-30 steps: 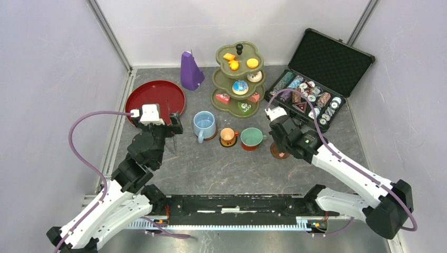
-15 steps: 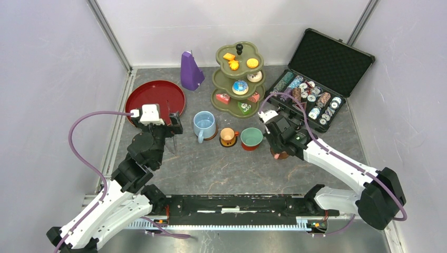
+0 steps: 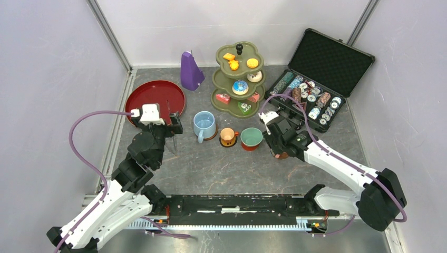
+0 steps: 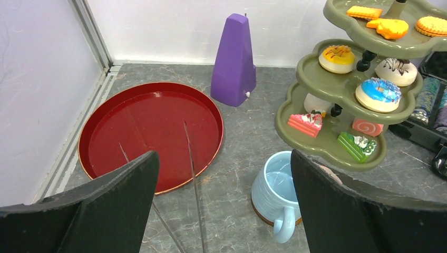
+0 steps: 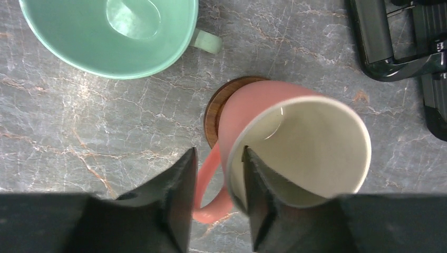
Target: Serve the afternoon tea
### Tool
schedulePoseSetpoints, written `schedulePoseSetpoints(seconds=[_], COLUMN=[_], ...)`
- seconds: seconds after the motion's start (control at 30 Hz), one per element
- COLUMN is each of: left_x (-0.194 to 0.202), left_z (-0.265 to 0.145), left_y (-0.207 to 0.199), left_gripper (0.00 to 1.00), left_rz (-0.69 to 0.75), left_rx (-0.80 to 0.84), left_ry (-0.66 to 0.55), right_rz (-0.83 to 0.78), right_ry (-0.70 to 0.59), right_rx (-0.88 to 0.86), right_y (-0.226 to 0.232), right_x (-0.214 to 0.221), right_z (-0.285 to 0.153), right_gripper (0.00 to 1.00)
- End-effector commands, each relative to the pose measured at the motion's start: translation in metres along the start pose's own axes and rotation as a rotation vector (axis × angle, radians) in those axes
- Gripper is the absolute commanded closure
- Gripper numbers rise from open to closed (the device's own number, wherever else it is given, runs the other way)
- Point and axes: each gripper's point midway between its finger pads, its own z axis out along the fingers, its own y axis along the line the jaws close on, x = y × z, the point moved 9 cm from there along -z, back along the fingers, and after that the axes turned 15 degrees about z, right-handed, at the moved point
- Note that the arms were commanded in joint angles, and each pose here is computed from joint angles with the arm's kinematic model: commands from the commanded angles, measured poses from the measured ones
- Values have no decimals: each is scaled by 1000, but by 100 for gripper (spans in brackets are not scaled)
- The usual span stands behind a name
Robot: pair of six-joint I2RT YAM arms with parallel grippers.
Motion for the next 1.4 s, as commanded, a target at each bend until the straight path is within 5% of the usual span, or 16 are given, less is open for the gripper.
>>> schedulePoseSetpoints(seconds=[0.0,0.27,0.43,0.8,1.37], left_x=[-7,-25,-63,-145,-183], left_z=[3,4,-1,-31,-62], left_y=[0,-1,8,58,101], left_gripper=[0,0,0,0,0], left_rz=[-33,-61,-68,-52,-36], left_rx=[-12,16,53,15,-69], left_ry=[-24,-36,-79,-288,-431], right_rz=[10,-5,-11,84,274], right_ry=[-106,-290,-523,-963,-1269], right_rx=[-39,-100,-67,57,155], right_y=[1,-4,-18,-56,-105], right_x=[-28,-68,-104,-132,-75], right_z=[-26,-93,-151,-251,-305], right_gripper=[49,16,8,2,2])
